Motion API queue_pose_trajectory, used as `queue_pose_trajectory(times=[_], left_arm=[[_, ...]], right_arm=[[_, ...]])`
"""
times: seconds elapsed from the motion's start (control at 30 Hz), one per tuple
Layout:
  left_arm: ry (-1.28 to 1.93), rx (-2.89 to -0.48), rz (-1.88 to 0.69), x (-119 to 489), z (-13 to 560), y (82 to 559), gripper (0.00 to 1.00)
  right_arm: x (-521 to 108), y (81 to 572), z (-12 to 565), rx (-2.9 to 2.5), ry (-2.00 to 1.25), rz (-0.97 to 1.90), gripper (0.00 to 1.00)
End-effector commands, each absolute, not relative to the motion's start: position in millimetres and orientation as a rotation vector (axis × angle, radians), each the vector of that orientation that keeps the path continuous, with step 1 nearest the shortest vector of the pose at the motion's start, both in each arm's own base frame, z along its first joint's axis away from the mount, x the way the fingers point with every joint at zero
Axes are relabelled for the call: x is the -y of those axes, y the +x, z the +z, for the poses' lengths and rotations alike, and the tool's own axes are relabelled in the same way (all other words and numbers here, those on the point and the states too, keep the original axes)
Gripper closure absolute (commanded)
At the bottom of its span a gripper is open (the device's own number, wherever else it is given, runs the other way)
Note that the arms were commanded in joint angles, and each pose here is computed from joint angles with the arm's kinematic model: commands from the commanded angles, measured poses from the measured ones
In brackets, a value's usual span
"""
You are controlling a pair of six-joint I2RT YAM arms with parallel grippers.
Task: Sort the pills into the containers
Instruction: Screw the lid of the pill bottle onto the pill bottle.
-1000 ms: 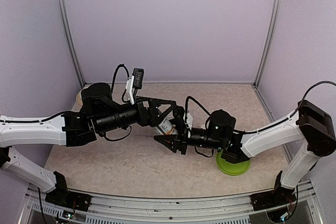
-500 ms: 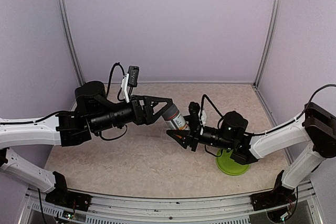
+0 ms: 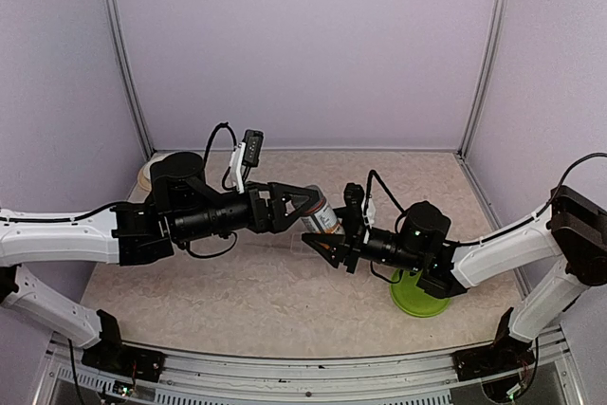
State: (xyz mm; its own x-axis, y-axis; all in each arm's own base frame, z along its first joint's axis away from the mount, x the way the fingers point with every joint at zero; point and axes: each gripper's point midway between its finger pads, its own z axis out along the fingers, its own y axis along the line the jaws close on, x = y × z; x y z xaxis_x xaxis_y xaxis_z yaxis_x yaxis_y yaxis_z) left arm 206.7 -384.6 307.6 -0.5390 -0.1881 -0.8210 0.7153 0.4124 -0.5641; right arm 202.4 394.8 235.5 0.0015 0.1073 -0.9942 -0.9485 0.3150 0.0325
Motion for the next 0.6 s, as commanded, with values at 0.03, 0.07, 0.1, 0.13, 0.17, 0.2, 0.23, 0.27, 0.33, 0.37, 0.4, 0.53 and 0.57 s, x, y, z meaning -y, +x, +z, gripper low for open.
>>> queue_pose_trajectory(times=[0.03,0.07,0.1,0.13,0.17,0.2,0.23,0.27,0.33,0.37,0.4,0.53,0.57], left_arm=[[0.488,-1.769,-1.307,393,309,199,0.01],[0.49,-1.768,-1.309,394,309,199,0.01],[0.492,-1.764,-1.311,394,309,198,0.01],[0.492,-1.757,-1.313,394,310,198,0.01],[0.493,-1.751,-1.317,394,312,197,0.01],[0.495,-1.744,-1.324,394,313,196,0.01],[0.499,-1.737,-1.331,394,315,195,0.01],[0.503,-1.729,-1.339,395,317,194,0.01],[0.509,-1.71,-1.353,395,321,192,0.01],[0.511,-1.705,-1.356,396,322,191,0.01],[0.513,-1.705,-1.357,396,322,191,0.01],[0.522,-1.701,-1.362,397,323,190,0.01],[0.523,-1.699,-1.364,397,324,189,0.01]], right_arm=[[-393,203,251,-1.239,-0.859,1.039,1.0],[-394,204,250,-1.242,-0.861,1.039,1.0],[-394,205,248,-1.251,-0.865,1.036,1.0],[-396,206,247,-1.26,-0.87,1.033,1.0],[-399,207,244,-1.272,-0.878,1.029,1.0],[-401,208,242,-1.28,-0.886,1.03,1.0],[-404,208,241,-1.283,-0.896,1.035,1.0],[-407,208,239,-1.287,-0.907,1.041,1.0],[-412,207,235,-1.297,-0.927,1.05,1.0],[-414,206,233,-1.3,-0.936,1.055,1.0],[-415,205,233,-1.299,-0.942,1.06,1.0],[-421,200,232,-1.29,-0.977,1.079,1.0],[-423,198,230,-1.289,-0.989,1.082,1.0]])
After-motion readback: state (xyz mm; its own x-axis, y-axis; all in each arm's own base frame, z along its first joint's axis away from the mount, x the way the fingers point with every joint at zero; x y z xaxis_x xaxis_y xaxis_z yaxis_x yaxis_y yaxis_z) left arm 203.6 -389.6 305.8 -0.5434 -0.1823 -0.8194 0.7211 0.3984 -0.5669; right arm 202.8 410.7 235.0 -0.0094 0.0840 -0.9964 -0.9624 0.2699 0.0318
